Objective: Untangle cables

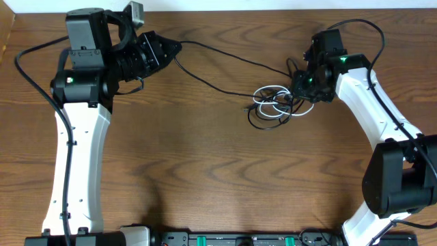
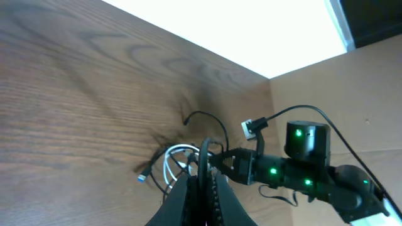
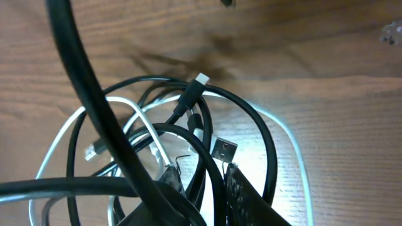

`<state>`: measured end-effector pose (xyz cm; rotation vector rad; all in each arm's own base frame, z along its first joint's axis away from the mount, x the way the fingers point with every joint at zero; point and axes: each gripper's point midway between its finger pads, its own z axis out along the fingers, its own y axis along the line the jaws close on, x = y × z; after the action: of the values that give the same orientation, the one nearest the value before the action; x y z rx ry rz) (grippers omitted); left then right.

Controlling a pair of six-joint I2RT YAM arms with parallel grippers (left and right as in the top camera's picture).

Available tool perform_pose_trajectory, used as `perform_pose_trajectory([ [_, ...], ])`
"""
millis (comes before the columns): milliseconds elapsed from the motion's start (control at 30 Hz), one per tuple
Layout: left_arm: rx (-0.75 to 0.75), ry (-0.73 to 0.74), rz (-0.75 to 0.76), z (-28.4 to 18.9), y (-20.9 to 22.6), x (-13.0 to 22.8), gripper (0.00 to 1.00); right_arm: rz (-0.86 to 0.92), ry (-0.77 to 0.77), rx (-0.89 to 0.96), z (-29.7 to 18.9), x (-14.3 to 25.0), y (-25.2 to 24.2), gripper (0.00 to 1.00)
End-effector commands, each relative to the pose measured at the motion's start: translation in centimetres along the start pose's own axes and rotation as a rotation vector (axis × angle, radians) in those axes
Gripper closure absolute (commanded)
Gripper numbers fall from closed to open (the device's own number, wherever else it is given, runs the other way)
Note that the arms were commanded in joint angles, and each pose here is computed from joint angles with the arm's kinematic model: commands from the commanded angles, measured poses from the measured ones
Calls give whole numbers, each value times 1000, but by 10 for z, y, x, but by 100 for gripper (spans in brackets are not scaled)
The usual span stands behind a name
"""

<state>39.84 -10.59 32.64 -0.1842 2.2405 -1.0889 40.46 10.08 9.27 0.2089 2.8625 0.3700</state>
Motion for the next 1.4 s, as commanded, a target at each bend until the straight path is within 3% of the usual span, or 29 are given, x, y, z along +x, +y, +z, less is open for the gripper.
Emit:
perform_pose_trajectory([
  [0,-75,-112,73,-20,3,-21,93,-23,7,81,2,0,-24,80],
  [300,-80,-354,189,-98,-41,-69,93,27,24,142,8,6,-55,75],
  [567,-84,-466,239,-143,-63,-74,93,80,38,158,16,13,-79,72],
  [700,-86,-469,237,-146,-64,-71,93,36,40,127,17,13,-73,62],
  [833,-105,-390,221,-130,-54,-59,93,-40,43,8,16,11,-53,50],
  [1067,-150,-134,276,-74,-30,-19,92,-54,-12,-62,-10,-7,-33,45],
  [1233,-298,45,238,-27,6,13,92,-62,-52,-69,-26,-14,-29,38],
  [1367,-340,181,221,8,22,42,85,-52,-49,-58,-25,-14,-33,36],
])
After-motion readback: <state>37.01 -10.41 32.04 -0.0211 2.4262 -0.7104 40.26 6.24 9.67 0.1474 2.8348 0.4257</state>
